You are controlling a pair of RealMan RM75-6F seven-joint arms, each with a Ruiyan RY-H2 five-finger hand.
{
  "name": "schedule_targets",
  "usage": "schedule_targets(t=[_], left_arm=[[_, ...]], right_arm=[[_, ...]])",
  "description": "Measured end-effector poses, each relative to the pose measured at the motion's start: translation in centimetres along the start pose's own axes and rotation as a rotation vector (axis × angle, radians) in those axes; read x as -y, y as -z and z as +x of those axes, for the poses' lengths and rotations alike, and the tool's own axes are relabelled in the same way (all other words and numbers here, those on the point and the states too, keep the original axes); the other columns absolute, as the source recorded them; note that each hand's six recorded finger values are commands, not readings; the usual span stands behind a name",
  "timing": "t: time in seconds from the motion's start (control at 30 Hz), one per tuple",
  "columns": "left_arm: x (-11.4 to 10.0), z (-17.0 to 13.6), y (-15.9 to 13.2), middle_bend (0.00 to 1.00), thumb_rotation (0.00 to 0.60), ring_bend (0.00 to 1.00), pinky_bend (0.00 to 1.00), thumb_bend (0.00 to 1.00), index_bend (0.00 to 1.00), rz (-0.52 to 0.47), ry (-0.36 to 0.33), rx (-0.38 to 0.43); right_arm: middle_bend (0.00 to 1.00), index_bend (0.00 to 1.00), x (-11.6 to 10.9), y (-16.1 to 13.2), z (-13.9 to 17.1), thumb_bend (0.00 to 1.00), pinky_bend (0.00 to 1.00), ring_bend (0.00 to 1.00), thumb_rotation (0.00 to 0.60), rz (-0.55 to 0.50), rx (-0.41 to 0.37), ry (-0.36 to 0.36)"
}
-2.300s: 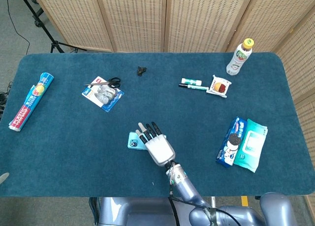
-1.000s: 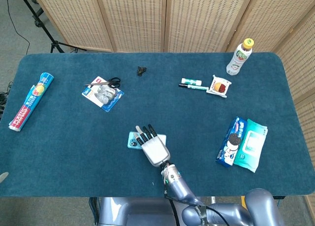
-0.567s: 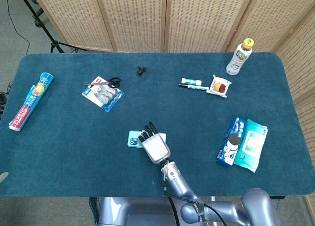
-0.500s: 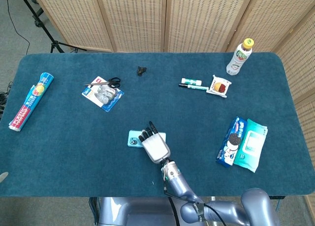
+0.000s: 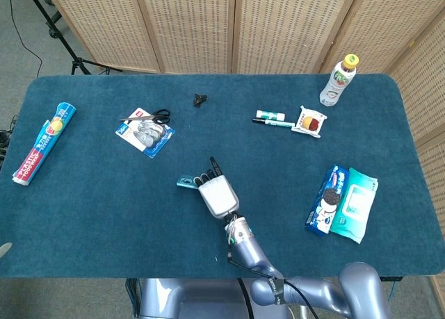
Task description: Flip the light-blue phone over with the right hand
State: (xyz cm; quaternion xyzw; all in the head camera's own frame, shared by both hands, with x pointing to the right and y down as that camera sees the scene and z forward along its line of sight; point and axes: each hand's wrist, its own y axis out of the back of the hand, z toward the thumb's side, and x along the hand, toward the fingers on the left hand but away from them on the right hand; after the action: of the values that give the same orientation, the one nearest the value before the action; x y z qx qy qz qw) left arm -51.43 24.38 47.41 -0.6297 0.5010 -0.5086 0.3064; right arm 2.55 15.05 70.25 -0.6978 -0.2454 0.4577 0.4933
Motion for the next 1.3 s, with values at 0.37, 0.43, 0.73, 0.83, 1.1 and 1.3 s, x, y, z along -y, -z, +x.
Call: schedule_targets(t=[0.37,0.43,0.73,0.83,1.1,1.3], left_arm=[[-0.4,0.2,0.5,0.0,0.6,0.0,0.01,0.0,0.0,-0.009,-0.009,-0.017],[-0.3,0.2,0.5,0.0,0.6,0.0,0.01,0.0,0.0,-0.01,-0.006,-0.019],[-0.3,0.2,0.5,0.0,0.6,0.0,0.01,0.0,0.0,-0.008,-0.008,-0.019],[-0.3,0.2,0.4,0.0,0.6,0.0,0.01,0.0,0.0,-0.002,-0.01,-0.014],[0.0,0.0,0.2,0.0,0.6,0.0,0.01,0.0,0.0,0.015,-0.014,-0.007],[0.6,0.1,-0.1,0.0,0.6,0.0,0.01,0.0,0.0,0.039,-0.005,-0.008]], right_arm=[[0.26,0.35,-1.1,4.4,-4.3,0.61,0.0,0.17,0.6,-0.003,0.164,0.001],[0.2,0.31,-1.3,5.3,-4.8,0.55,0.0,0.11,0.6,0.014,0.182,0.008],[0.08,0.22,-3.6,6.3,-4.9,0.25,0.0,0.0,0.6,-0.033,0.145,0.076],[0.04,0.18,-4.7,6.3,-4.0,0.13,0.0,0.0,0.6,-0.045,0.103,0.109],[0.0,0.05,-7.9,10.3,1.8,0.0,0.0,0.0,0.6,-0.028,0.01,0.231],[0.0,0.05,-8.1,16.0,9.0,0.0,0.0,0.0,0.6,-0.036,0.04,0.247]])
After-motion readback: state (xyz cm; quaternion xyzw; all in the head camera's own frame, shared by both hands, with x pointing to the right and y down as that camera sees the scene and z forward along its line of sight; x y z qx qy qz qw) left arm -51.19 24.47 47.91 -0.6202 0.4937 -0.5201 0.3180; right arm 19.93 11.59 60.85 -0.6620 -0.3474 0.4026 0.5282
